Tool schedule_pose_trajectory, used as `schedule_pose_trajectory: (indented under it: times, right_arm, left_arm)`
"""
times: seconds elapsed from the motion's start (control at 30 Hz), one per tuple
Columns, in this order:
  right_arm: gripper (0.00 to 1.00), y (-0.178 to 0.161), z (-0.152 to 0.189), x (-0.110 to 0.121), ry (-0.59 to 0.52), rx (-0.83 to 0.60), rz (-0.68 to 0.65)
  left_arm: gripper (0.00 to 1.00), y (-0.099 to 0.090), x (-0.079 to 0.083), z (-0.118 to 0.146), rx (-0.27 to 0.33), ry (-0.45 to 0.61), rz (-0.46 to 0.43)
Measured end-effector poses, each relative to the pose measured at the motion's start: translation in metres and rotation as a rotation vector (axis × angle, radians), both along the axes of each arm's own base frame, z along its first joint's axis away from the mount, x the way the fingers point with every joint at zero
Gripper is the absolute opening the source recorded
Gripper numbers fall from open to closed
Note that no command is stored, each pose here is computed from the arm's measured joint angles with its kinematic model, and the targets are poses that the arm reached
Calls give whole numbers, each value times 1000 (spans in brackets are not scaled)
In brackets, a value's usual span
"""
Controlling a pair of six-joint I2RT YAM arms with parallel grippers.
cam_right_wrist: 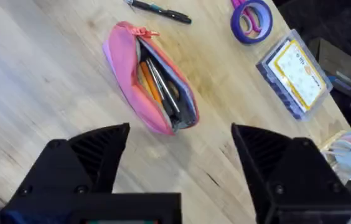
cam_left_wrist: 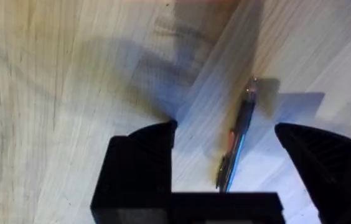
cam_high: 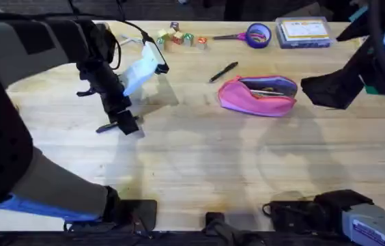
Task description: Unzip the bag, pick up the pens from the table one at a time and place them inside, then zip the bag closed.
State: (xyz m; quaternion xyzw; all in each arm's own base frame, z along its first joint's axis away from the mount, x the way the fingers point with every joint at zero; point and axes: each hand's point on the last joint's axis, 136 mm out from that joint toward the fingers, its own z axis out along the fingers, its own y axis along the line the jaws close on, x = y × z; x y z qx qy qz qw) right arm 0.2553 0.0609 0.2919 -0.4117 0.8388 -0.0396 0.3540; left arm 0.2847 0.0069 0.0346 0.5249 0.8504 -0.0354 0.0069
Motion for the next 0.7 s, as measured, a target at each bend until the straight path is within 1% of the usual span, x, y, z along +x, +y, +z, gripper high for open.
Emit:
schedule_pose_trajectory:
  times: [0.13, 0.3, 0.4, 0.7]
  right_arm:
    - [998, 0, 0, 0, -2, -7, 8]
    - [998, 0, 0, 0, -5, -12, 14]
    - [998, 0, 0, 0, -5, -12, 14]
    - [998, 0, 0, 0, -5, -12, 14]
  left_arm:
    - [995, -1, 1, -1, 7, -4, -1]
    - [996, -3, 6, -3, 56, -22, 56]
    - [997, -5, 6, -4, 76, -25, 68]
    - [996, -6, 4, -5, 80, -37, 84]
